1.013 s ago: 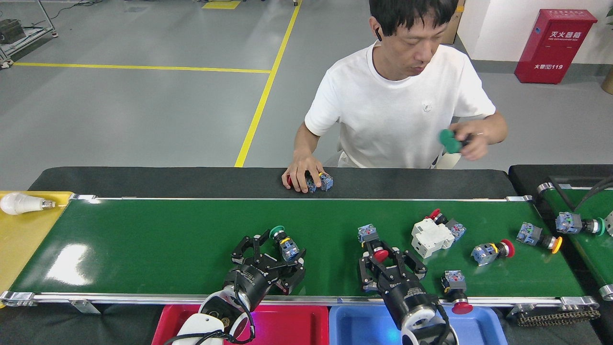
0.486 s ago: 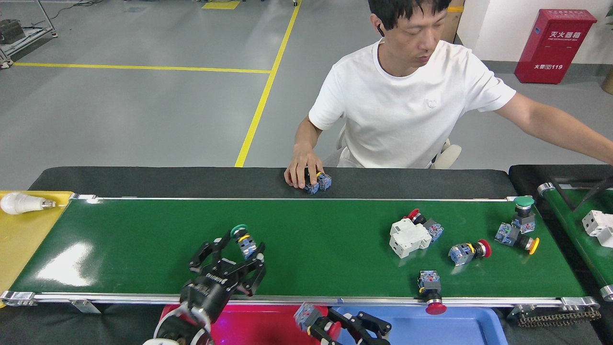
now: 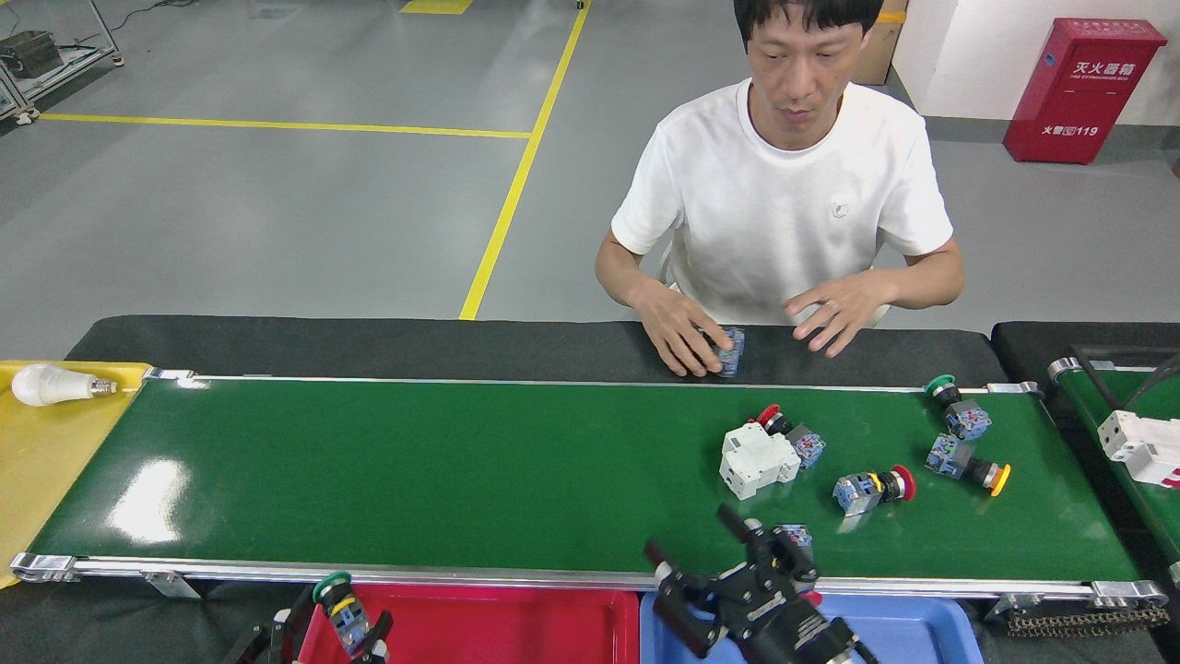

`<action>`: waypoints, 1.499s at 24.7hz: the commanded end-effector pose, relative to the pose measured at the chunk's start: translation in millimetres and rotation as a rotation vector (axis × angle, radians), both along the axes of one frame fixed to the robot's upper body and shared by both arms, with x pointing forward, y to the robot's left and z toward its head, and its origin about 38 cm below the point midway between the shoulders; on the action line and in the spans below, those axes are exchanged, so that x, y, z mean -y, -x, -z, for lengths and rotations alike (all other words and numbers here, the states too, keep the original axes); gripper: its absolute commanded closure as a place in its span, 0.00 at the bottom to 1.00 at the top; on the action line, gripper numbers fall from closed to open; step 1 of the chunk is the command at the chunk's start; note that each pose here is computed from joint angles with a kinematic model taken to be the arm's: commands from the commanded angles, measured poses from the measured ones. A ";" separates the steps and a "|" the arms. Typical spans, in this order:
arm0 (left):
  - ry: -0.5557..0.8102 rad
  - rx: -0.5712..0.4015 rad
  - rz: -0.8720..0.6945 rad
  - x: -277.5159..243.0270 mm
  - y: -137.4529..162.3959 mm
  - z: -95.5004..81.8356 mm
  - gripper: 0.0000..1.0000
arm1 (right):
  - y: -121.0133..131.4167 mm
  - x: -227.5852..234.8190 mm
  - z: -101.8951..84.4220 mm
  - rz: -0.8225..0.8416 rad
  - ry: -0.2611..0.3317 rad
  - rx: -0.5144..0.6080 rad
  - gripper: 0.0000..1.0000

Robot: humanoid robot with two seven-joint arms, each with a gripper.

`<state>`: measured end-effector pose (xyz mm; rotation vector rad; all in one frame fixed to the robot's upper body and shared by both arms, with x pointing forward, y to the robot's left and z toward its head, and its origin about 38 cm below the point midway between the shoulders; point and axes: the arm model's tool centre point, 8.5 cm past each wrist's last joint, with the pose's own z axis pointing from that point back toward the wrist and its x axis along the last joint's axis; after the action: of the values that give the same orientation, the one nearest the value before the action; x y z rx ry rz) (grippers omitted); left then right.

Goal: Pick switch part from conveyor to tray

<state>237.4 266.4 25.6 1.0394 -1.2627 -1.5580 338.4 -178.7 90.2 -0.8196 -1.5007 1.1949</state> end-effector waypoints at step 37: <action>0.049 0.131 -0.010 -1.0 -66.0 -50.8 0.00 | -71.7 -35.5 44.6 0.116 0.239 -0.104 0.01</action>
<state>296.9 277.6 68.5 1.1311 -1.3159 -1.4282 403.2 -146.8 38.0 -0.9581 -1.2172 1.3391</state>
